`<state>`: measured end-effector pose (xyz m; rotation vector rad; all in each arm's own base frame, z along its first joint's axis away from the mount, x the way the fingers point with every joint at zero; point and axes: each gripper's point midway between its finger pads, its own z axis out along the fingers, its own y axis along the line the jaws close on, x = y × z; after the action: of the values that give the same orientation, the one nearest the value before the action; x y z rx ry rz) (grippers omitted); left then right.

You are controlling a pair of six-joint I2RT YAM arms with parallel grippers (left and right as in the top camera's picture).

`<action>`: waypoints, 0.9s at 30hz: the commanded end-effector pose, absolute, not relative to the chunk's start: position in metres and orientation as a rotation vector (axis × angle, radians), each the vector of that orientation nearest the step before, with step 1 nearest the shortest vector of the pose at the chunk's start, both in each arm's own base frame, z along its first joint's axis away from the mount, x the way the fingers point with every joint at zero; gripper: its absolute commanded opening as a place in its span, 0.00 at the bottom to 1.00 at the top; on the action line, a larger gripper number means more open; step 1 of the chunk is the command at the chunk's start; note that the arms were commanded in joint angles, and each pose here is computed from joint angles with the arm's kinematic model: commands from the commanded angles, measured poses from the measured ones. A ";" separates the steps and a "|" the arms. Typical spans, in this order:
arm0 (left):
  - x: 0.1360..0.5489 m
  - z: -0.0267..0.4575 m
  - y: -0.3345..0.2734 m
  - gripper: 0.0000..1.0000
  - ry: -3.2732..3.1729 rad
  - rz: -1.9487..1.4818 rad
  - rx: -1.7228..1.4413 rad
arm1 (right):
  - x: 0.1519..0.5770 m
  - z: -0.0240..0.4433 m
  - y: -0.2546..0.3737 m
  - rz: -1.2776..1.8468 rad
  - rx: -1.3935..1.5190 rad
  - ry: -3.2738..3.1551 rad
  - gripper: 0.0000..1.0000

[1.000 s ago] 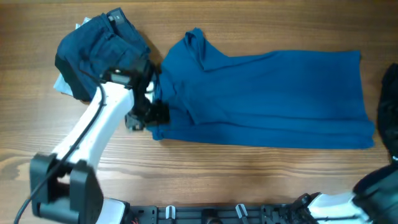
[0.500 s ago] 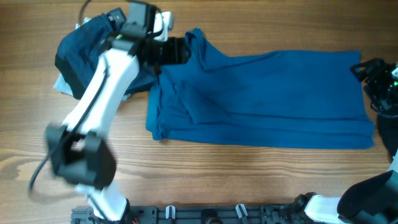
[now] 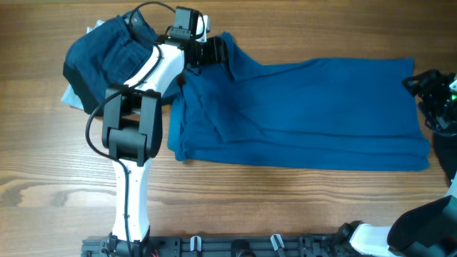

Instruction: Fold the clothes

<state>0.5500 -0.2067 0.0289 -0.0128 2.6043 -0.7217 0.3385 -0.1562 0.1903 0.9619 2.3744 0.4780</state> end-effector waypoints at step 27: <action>0.539 0.030 -0.253 0.71 2.591 -0.926 0.053 | 0.342 0.187 -0.163 0.436 0.959 2.371 0.77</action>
<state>0.5390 -0.2433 0.0275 0.0317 2.6111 -0.8384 0.3417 -0.1606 0.1921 0.9517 2.3601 0.4544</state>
